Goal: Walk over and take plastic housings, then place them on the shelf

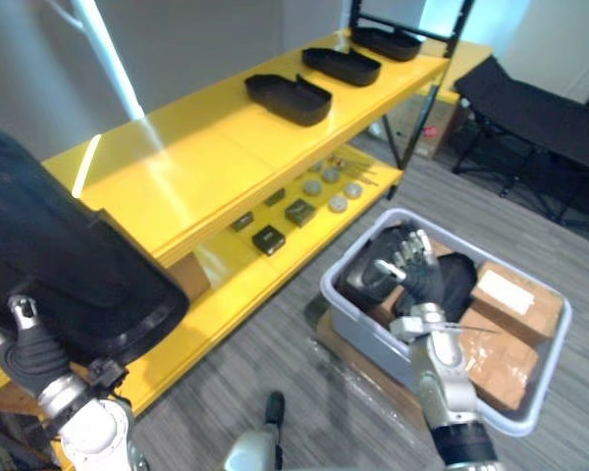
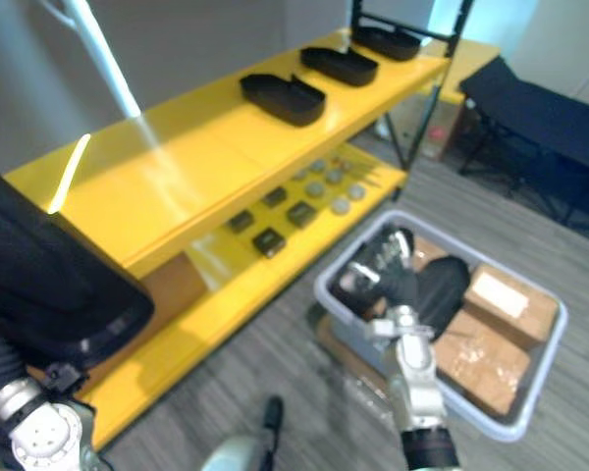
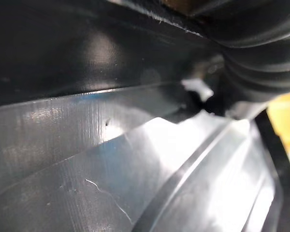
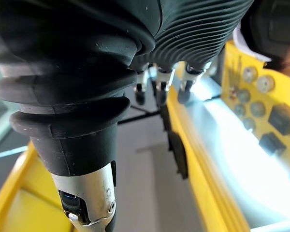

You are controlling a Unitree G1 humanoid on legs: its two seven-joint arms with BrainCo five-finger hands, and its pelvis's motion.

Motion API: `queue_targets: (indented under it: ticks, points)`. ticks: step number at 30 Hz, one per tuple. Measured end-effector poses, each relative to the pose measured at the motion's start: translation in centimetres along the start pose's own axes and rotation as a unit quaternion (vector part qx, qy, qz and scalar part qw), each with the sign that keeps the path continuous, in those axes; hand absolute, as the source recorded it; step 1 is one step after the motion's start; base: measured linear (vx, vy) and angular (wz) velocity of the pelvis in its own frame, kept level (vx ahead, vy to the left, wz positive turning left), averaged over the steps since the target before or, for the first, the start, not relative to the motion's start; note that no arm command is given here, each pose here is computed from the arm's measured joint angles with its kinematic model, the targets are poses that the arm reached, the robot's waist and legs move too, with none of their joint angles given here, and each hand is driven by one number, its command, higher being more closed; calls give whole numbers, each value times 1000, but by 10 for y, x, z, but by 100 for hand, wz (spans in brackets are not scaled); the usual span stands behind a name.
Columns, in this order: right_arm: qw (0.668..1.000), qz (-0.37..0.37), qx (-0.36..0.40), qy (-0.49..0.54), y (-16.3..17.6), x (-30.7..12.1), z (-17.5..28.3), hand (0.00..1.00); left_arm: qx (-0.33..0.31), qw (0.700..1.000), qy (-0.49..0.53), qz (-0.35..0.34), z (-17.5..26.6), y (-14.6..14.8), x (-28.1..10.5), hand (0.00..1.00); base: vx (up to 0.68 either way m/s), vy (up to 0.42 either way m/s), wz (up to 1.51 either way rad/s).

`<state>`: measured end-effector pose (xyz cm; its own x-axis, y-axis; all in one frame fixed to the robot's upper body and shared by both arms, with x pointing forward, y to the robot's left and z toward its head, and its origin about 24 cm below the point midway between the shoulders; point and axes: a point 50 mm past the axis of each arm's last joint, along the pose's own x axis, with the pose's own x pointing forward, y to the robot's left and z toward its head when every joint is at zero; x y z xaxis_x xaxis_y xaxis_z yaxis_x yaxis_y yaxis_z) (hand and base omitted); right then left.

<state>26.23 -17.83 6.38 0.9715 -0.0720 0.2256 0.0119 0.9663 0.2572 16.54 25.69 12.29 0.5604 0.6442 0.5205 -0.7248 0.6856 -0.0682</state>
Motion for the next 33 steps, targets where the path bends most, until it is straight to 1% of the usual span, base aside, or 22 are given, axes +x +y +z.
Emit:
queue_targets:
  ticks: [2,4,9,13,18,24,29,31,33]
  points:
    - [1000,-1,-1,-10,-2,-4,4,0,-18,999,-33,-37,7,-13,8,100,73,32,67]
    - [1000,8,-2,-14,-3,-7,6,0,-31,996,-54,-58,12,-22,14,100,73,-29,37]
    - [998,54,-4,-21,2,-7,9,0,-34,995,-54,-76,10,-27,14,100,25,-117,0]
    - [997,79,-7,-21,4,-8,9,0,-32,995,-47,-79,8,-26,10,100,-132,-141,-11]
    - [997,74,-23,-8,-7,-18,6,0,-36,996,-17,-82,1,-25,-5,100,-164,-66,10]
    - [997,76,-17,-15,-7,-23,5,0,-19,997,-13,-80,0,-20,-9,100,-20,-8,1]
    - [996,80,-6,-37,-1,-20,8,0,-26,997,-30,-60,8,-19,-9,100,55,22,10]
    - [996,74,-8,-48,-1,-17,11,0,-30,997,-56,-53,16,-16,-5,100,89,33,21]
    - [996,73,-8,-50,-1,-16,12,0,-35,995,-72,-60,20,-18,-1,100,101,96,28]
